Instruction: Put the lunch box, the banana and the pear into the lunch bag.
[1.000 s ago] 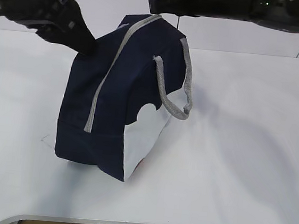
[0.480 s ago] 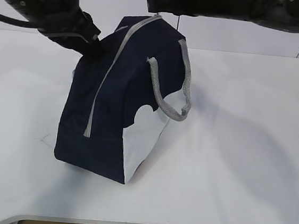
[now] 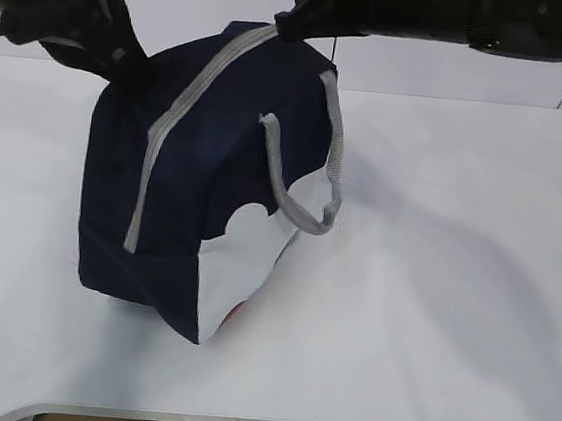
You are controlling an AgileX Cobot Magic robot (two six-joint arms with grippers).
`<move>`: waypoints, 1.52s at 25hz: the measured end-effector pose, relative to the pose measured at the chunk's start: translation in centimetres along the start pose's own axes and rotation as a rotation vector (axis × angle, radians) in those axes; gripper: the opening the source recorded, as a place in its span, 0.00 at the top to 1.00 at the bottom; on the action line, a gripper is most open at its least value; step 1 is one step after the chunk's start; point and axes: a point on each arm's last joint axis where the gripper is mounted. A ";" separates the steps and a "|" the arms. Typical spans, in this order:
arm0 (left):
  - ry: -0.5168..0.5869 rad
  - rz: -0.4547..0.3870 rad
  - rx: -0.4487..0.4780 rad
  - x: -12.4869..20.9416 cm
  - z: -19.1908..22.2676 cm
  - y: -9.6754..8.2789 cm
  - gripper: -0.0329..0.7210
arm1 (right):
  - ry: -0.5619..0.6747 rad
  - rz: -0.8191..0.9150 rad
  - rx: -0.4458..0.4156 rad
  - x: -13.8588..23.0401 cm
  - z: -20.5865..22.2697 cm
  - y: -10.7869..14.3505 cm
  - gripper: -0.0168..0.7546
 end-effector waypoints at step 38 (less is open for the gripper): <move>0.187 0.011 -0.003 2.5 -2.4 0.4 0.94 | 0.161 -0.092 0.010 6.3 5.1 0.0 0.96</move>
Point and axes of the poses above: a point on each arm's last joint axis where the gripper is mounted, z pointing out along that axis toward the gripper, y along the wrist's bending axis when the last joint is at zero, x = y × z, and after that the axes turned 15 degrees about z, right-handed
